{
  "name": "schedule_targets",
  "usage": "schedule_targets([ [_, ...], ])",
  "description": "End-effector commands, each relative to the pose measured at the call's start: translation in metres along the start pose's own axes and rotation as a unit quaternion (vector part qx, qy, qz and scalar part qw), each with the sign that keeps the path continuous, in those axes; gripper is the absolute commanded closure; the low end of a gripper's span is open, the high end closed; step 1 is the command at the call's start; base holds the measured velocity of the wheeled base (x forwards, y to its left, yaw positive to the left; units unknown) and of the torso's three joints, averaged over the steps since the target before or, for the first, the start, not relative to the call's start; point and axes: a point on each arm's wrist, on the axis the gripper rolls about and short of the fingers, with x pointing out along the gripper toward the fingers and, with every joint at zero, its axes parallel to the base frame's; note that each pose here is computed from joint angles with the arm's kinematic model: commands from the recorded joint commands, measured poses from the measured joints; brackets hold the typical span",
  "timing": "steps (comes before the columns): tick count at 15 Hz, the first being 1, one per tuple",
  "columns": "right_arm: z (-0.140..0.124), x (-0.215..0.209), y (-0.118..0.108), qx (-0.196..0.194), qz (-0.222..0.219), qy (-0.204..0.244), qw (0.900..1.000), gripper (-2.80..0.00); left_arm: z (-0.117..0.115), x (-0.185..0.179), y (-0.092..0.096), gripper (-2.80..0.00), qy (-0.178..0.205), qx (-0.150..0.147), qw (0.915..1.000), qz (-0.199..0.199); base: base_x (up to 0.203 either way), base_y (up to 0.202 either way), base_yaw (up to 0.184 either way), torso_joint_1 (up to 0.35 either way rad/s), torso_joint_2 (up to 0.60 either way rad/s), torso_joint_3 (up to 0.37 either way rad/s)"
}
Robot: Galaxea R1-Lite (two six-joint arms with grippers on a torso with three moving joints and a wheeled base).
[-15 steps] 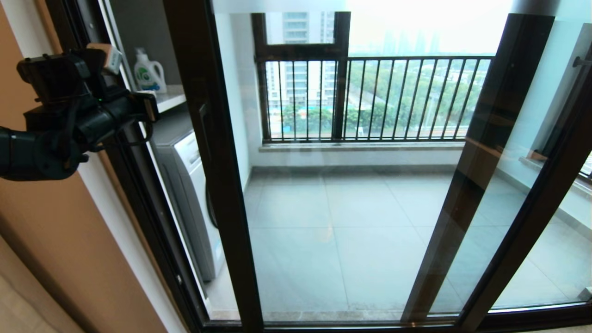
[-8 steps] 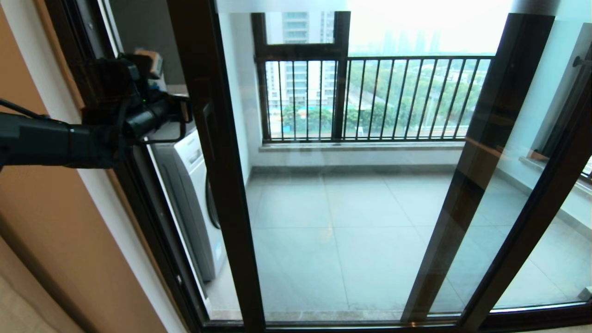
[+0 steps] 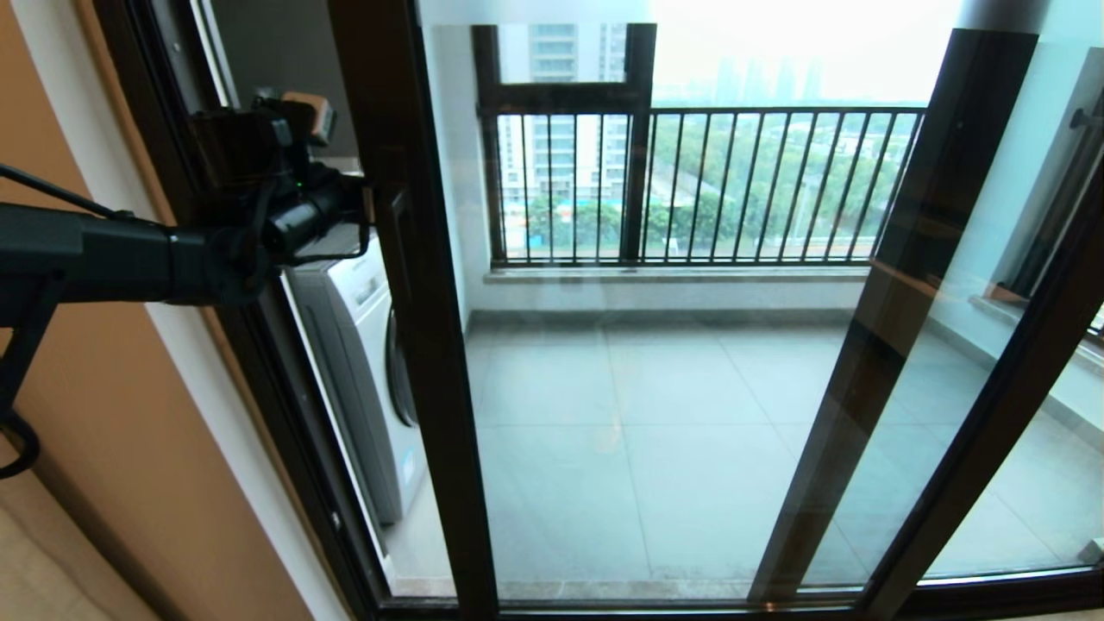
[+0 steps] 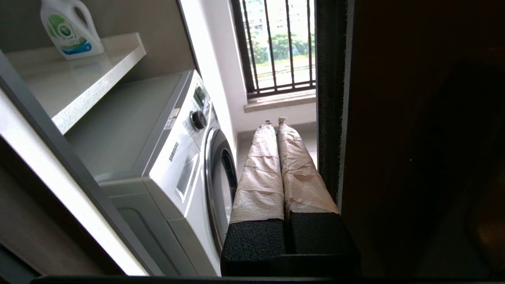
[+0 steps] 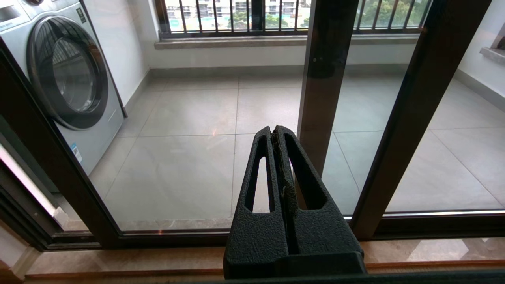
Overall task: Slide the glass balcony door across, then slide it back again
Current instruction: Open the slid door
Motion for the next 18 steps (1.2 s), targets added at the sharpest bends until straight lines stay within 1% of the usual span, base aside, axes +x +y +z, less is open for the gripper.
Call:
schedule_targets([
  [1, -0.001, 0.0, 0.0, 0.0, 0.0, 0.003, 1.0, 0.0, 0.001, 0.0, -0.008, 0.0, -0.003, -0.001, 0.9999, -0.01, 0.0, 0.0, 0.0, 0.0, 0.0, 0.0],
  [4, -0.001, 0.0, 0.0, 0.0, 0.0, 0.003, 1.0, 0.0, 0.008, -0.002, -0.026, 0.0, -0.009, -0.003, 0.9995, -0.031, 0.0, 0.0, 0.0, 0.0, 0.0, 0.0],
  [7, -0.001, 0.0, 0.0, 0.0, 0.0, 0.003, 1.0, 0.0, 0.007, -0.003, -0.052, 0.0, -0.006, -0.005, 0.9981, -0.06, 0.0, 0.0, 0.0, 0.0, 0.0, 0.0],
  [9, -0.001, 0.0, 0.0, 0.0, 0.0, 0.003, 1.0, 0.0, 0.009, 0.002, -0.066, 0.0, -0.014, -0.007, 0.9973, -0.072, 0.0, 0.0, 0.0, 0.0, 0.0, 0.0],
  [11, -0.001, 0.0, 0.0, 0.0, 0.0, 0.003, 1.0, 0.0, 0.012, 0.005, -0.085, 0.0, -0.02, -0.009, 0.9965, -0.081, 0.0, 0.0, 0.0, 0.0, 0.0, 0.0],
  [15, -0.001, 0.0, 0.0, 0.0, 0.0, 0.003, 1.0, 0.0, 0.012, 0.009, -0.127, 0.0, -0.03, -0.01, 0.9924, -0.119, 0.0, 0.0, 0.0, 0.0, 0.0, 0.0],
  [18, -0.001, 0.0, 0.0, 0.0, 0.0, 0.003, 1.0, 0.0, 0.015, 0.01, -0.147, 0.0, -0.043, -0.012, 0.9897, -0.136, 0.0, 0.0, 0.0, 0.0, 0.0, 0.0],
])
